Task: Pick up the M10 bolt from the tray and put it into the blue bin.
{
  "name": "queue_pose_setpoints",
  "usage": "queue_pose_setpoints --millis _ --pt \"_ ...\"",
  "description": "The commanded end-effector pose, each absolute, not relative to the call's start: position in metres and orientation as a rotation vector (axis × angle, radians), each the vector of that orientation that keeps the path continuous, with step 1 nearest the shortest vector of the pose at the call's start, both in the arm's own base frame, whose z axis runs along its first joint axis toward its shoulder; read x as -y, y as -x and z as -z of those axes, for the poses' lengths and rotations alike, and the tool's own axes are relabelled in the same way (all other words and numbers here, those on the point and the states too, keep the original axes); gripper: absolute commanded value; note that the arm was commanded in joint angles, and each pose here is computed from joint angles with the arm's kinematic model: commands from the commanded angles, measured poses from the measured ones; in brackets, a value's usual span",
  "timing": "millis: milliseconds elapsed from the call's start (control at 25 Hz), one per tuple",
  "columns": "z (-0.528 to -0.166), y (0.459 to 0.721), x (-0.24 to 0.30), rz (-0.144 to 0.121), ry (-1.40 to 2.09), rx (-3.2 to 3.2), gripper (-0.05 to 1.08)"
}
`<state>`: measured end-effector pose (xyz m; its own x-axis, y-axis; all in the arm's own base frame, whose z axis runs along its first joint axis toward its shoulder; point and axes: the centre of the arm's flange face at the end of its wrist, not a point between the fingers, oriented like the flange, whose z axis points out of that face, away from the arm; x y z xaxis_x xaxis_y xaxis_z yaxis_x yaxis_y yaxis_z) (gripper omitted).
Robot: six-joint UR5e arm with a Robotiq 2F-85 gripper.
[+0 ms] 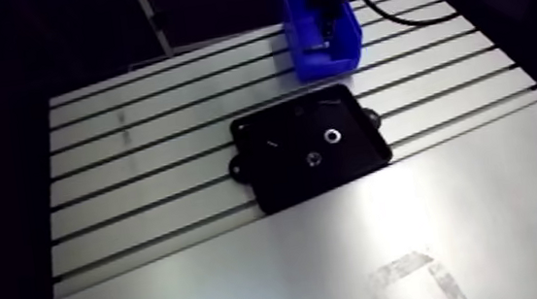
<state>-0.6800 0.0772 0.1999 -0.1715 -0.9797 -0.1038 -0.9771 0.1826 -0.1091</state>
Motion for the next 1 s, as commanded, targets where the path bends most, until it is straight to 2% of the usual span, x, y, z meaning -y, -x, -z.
queue_pose_setpoints --millis 40,80,200,280,400,520,600,720,920,1000 --pt "-0.276 0.67 -0.077 -0.072 1.871 -2.375 0.01" --pt "-0.294 0.668 -0.078 -0.085 1.799 -2.439 0.01" --pt "-0.339 0.655 -0.074 -0.072 1.613 -2.564 0.01" --pt "-0.362 0.65 -0.073 -0.08 1.456 -2.665 0.01" --pt "-0.398 0.645 -0.071 -0.121 1.179 -2.822 0.01" --pt "-0.427 0.638 -0.067 -0.133 0.868 -2.943 0.01" --pt "-0.442 0.632 -0.061 -0.118 0.649 -3.008 0.01" --pt "-0.457 0.623 -0.056 -0.11 0.355 -3.073 0.01" --pt "-0.471 0.607 -0.024 0.007 0.082 -3.085 0.01" --pt "-0.477 0.6 -0.013 0.034 0.015 -3.083 0.01"
